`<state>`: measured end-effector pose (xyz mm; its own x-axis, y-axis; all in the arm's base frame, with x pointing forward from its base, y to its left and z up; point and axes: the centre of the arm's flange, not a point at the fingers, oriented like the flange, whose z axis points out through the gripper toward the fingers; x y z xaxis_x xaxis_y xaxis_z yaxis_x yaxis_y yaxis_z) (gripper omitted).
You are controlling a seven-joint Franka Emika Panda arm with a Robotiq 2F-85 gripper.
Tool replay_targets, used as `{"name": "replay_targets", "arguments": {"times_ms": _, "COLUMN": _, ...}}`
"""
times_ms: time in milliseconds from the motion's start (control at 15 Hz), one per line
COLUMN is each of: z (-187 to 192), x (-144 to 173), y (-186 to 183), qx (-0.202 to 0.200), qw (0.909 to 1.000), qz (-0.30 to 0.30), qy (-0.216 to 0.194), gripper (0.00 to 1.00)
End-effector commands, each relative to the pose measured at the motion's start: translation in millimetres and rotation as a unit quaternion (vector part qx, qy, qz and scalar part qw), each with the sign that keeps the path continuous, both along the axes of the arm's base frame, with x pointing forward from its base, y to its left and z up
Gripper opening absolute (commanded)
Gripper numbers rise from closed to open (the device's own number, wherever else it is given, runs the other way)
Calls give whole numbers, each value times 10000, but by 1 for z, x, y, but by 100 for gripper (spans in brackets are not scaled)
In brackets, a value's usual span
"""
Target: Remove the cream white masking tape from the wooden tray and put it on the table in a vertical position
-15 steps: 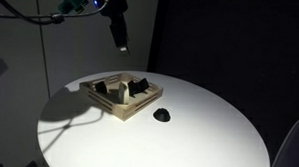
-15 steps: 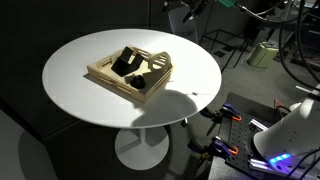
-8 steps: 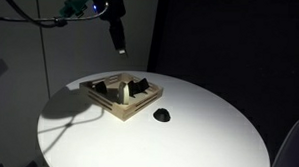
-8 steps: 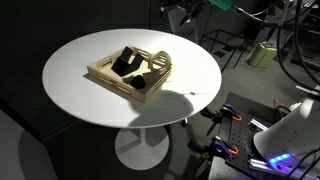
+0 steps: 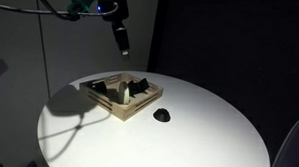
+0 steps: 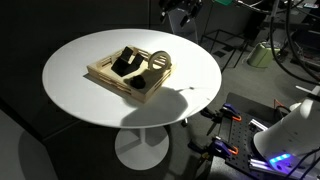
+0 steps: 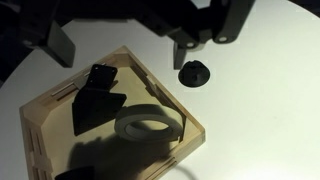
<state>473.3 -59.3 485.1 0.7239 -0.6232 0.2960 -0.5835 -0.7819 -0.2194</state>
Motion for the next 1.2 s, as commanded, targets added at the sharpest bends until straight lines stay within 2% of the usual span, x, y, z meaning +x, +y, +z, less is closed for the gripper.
{"name": "replay_targets", "arguments": {"times_ms": 0, "z": 9, "x": 8, "y": -11, "qx": 26, "qw": 9969, "qz": 738, "qy": 275, "gripper": 100}}
{"name": "replay_targets", "arguments": {"times_ms": 333, "z": 4, "x": 5, "y": -28, "qx": -68, "qw": 9825, "qz": 1746, "qy": 652, "gripper": 100}}
{"name": "replay_targets", "arguments": {"times_ms": 533, "z": 1, "x": 5, "y": -40, "qx": -179, "qw": 9652, "qz": 2435, "qy": 939, "gripper": 100}}
{"name": "replay_targets", "arguments": {"times_ms": 667, "z": 1, "x": 10, "y": -44, "qx": -268, "qw": 9664, "qz": 2422, "qy": 813, "gripper": 100}}
{"name": "replay_targets", "arguments": {"times_ms": 733, "z": -6, "x": -3, "y": -36, "qx": -189, "qw": 9700, "qz": 2277, "qy": 829, "gripper": 100}}
{"name": "replay_targets", "arguments": {"times_ms": 1133, "z": -9, "x": -2, "y": -36, "qx": -182, "qw": 9695, "qz": 2288, "qy": 855, "gripper": 100}}
